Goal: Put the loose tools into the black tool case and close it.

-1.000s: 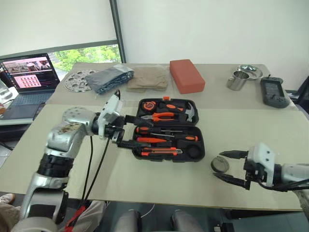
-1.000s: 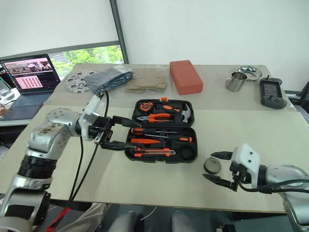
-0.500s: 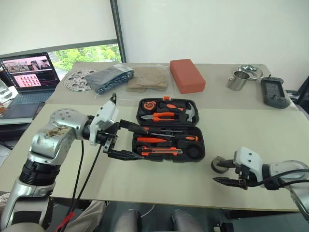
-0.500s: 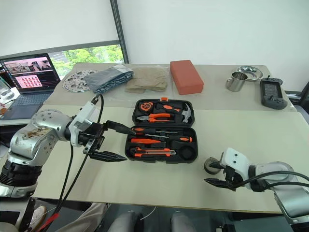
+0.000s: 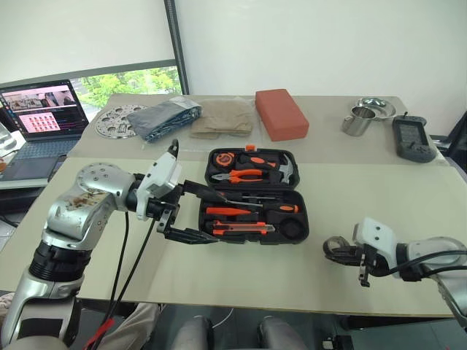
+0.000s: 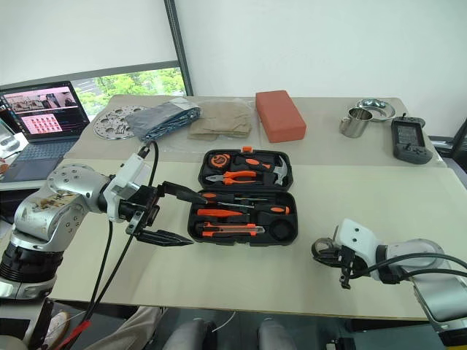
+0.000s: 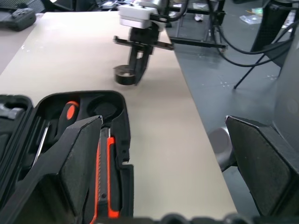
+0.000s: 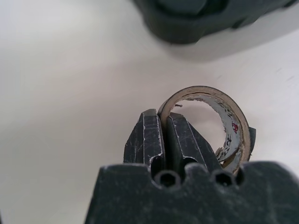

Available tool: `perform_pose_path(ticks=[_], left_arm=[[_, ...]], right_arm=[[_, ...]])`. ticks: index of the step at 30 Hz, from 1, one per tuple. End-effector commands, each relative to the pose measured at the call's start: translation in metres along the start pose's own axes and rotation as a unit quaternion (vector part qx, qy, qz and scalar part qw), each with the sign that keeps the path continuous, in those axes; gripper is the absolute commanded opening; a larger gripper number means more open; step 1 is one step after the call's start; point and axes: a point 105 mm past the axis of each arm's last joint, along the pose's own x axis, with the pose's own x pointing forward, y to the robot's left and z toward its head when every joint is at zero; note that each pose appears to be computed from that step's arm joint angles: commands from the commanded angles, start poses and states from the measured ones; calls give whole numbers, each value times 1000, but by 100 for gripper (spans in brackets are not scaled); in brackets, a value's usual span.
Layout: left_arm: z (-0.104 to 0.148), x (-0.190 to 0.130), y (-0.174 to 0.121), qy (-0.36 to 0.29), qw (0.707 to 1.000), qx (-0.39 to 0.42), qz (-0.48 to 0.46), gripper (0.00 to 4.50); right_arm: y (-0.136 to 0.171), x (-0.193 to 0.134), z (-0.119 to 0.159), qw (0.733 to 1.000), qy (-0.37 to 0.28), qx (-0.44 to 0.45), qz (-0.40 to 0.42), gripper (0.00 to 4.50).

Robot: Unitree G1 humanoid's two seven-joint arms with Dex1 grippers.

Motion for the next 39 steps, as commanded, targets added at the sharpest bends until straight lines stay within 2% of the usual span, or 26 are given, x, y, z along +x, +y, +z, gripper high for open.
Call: perform_pose_path(ticks=[1,7,15,16,19,22,23,25,28,30,33,37,39], left_arm=[[8,-1,-5,-2,1000,16,3,450],[5,-2,-5,2,1000,14,13,450],[5,-3,-7,2,999,18,28,450],[5,-3,-7,3,999,18,29,450],[4,-4,-7,5,999,16,33,450],[3,-5,-7,6,999,15,36,450],[3,-5,-7,6,999,14,37,450],[2,-6,-6,7,999,14,39,450],[2,-13,4,-1,998,10,68,450],[-1,-19,16,-18,994,-6,104,450],[-7,-29,33,-54,986,-45,153,450],[-24,-49,58,-91,967,-106,213,450],[-29,-54,68,-101,959,-120,236,450]], right_arm=[[-7,-2,48,997,-39,-68,5,1],[-5,28,80,990,-58,-115,52,1],[-3,46,72,985,-16,-142,97,1],[-4,46,70,984,-11,-146,98,39],[-4,47,75,984,-24,-144,99,115],[-3,45,78,984,-28,-145,101,220],[-3,44,79,984,-33,-143,102,268],[-2,43,82,984,-44,-136,104,327],[-13,36,87,988,-63,-119,75,439],[-28,32,88,991,-79,-103,38,449],[-48,30,91,991,-133,-31,-4,449],[-85,31,76,983,-149,68,-77,449],[-94,34,72,980,-149,102,-89,449]])
